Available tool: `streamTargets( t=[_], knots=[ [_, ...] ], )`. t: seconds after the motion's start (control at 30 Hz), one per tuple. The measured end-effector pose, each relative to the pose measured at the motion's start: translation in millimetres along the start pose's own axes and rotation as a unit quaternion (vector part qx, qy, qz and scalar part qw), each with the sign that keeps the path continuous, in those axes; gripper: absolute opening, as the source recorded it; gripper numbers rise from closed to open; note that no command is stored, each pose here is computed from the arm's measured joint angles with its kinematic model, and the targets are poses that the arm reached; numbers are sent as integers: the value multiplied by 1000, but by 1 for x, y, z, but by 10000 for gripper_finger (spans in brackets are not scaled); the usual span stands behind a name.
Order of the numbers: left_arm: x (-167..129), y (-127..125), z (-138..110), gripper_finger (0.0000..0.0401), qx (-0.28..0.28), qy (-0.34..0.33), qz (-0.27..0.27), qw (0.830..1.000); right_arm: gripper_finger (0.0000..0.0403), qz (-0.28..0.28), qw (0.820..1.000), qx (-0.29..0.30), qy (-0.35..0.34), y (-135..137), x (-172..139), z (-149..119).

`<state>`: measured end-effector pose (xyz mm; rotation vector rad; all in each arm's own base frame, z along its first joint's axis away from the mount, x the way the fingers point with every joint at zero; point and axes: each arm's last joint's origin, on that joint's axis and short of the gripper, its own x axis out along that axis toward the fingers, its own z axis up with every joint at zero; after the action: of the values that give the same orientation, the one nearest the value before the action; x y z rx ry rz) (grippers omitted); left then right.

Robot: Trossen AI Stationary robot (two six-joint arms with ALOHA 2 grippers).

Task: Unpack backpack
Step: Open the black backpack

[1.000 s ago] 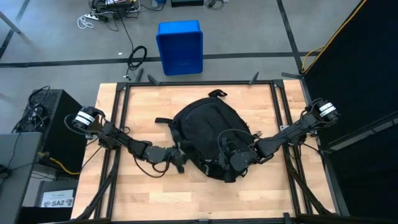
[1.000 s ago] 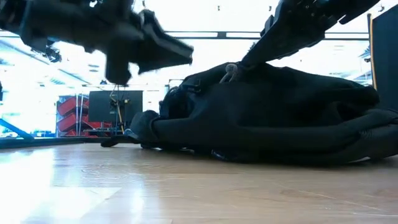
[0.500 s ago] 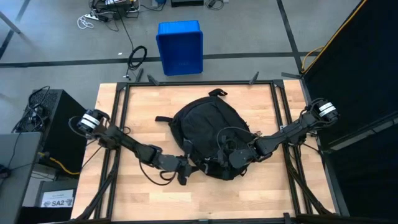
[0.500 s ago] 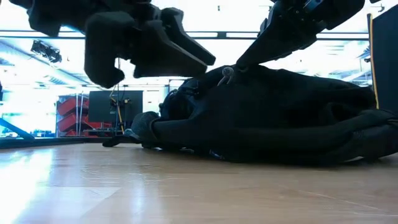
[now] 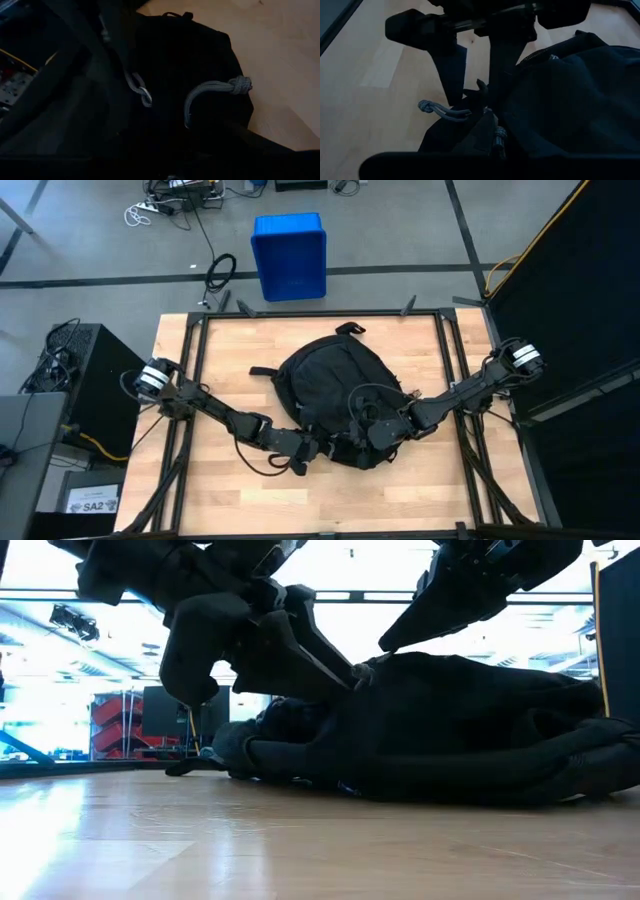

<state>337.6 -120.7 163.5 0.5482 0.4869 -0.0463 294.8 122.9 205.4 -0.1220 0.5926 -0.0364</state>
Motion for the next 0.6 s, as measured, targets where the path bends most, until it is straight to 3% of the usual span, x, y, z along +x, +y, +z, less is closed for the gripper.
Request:
streamTargets(
  t=[0.27,0.6],
  knots=[
    [5,12,-6,172,-42,18,23,999,0,36,999,0,-26,5,-1,5],
    [8,19,-10,172,-87,21,20,996,0,43,998,0,-37,7,-2,7]
  ],
)
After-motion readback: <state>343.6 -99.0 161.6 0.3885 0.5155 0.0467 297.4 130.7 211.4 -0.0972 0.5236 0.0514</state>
